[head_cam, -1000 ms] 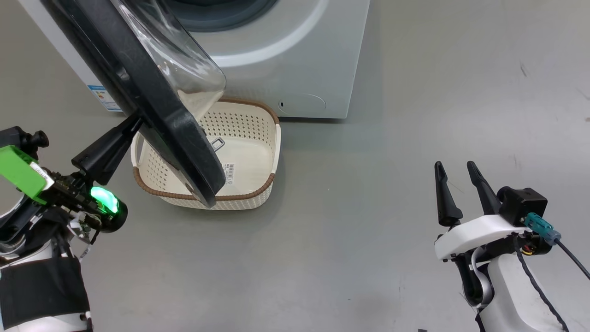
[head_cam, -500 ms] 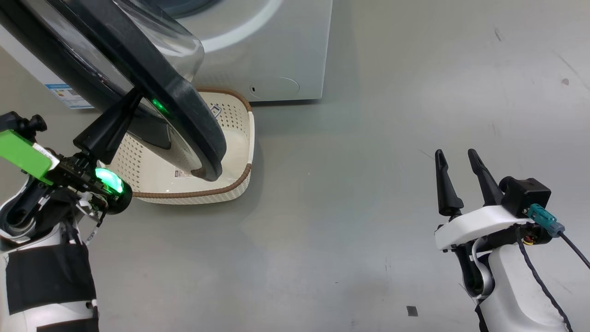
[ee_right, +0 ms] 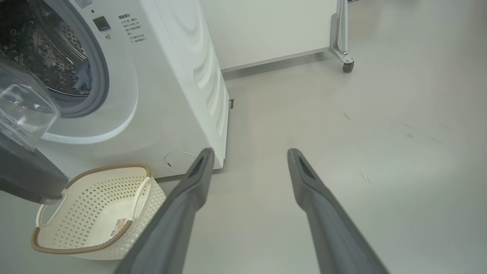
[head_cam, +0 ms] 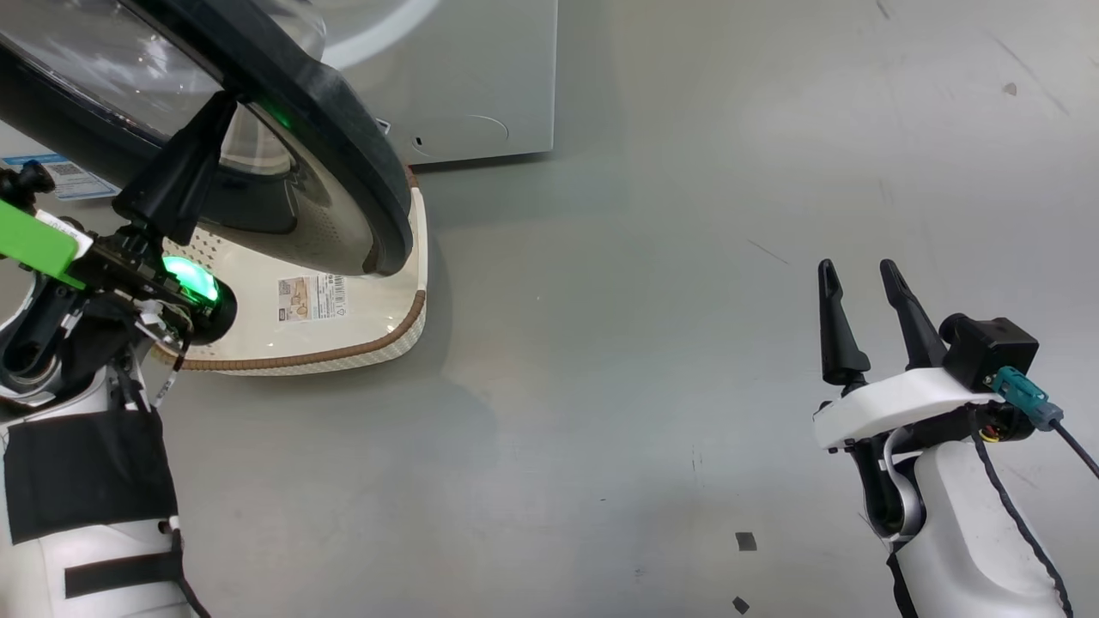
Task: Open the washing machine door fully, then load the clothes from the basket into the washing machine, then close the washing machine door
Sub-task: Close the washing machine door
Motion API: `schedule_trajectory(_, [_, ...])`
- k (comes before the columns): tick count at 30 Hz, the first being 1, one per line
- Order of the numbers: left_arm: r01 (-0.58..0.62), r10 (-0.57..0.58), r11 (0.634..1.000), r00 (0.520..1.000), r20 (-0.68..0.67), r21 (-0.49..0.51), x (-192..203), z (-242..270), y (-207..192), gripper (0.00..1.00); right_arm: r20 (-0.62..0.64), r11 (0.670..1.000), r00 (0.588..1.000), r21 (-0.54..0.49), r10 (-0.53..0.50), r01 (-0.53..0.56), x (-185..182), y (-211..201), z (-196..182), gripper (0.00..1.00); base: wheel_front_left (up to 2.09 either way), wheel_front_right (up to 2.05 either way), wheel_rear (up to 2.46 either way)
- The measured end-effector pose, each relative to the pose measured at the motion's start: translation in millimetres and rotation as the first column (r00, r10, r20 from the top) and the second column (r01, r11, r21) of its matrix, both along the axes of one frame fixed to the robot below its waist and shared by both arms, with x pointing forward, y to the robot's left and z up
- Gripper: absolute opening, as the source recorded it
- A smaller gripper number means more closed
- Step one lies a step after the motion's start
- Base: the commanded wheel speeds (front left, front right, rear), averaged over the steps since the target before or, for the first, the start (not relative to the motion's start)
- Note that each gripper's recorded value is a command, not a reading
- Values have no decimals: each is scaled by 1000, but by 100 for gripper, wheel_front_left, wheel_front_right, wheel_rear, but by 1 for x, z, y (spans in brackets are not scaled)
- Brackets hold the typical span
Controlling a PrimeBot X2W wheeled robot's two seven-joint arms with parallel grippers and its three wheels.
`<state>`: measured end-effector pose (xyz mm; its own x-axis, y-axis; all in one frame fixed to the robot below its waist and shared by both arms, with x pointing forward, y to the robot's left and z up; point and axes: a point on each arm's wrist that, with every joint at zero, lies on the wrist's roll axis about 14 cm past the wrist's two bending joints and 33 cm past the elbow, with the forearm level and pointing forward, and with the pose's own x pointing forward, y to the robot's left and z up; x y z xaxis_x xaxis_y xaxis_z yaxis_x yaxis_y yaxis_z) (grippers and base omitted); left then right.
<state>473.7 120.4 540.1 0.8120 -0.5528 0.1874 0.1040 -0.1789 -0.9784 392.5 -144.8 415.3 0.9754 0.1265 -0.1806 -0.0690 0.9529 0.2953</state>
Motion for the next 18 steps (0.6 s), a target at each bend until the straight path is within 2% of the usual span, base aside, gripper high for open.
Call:
schedule_trajectory(9, [9, -9, 1000, 1000, -11, -1, 11, -3, -12, 0, 0, 999, 999, -5, -39, 39, 2, -13, 0, 100, 0, 0, 0])
schedule_trajectory(18, [-52, 52, 999, 999, -4, -4, 6, 7, 0, 0, 34, 1000, 999, 0, -28, 28, 4, -8, 11, 100, 0, 0, 0])
